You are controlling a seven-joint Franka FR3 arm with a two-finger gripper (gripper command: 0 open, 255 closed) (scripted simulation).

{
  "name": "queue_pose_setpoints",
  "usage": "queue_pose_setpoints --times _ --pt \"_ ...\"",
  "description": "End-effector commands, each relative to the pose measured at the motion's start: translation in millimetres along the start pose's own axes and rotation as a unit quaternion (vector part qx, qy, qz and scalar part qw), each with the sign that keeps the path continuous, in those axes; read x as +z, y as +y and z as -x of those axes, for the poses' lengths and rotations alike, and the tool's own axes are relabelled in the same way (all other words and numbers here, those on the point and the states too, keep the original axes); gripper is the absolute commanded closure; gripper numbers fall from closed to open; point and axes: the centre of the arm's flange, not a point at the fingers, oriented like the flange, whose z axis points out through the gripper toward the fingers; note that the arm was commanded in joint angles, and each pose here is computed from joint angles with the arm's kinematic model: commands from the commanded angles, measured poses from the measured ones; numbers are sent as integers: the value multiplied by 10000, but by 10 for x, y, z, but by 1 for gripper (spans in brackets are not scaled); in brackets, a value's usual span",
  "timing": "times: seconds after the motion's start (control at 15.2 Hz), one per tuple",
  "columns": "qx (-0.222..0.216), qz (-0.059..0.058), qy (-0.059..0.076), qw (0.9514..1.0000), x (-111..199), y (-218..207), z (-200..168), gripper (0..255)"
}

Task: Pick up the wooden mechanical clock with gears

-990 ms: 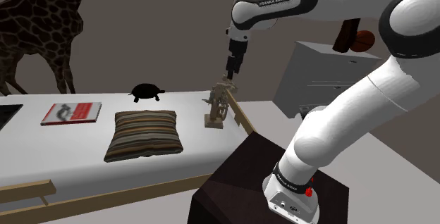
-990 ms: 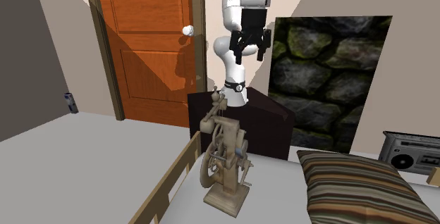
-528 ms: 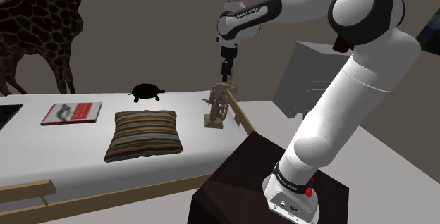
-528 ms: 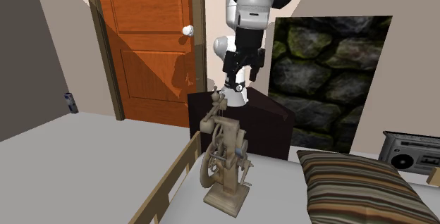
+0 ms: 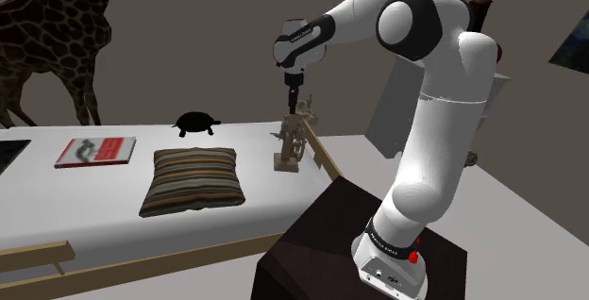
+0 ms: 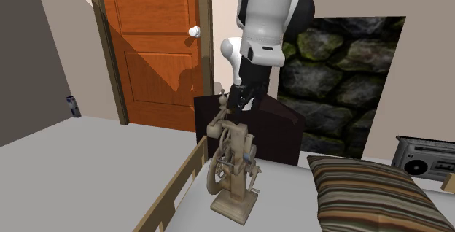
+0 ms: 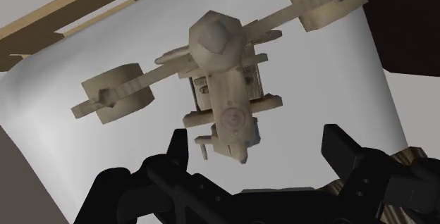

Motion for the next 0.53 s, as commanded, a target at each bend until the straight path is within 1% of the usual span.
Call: queue_pose_setpoints --times 0.0,0.46 --pt "-143 37 -32 9999 61 116 -99 0" --pt "-143 37 -32 9999 455 108 -165 0"
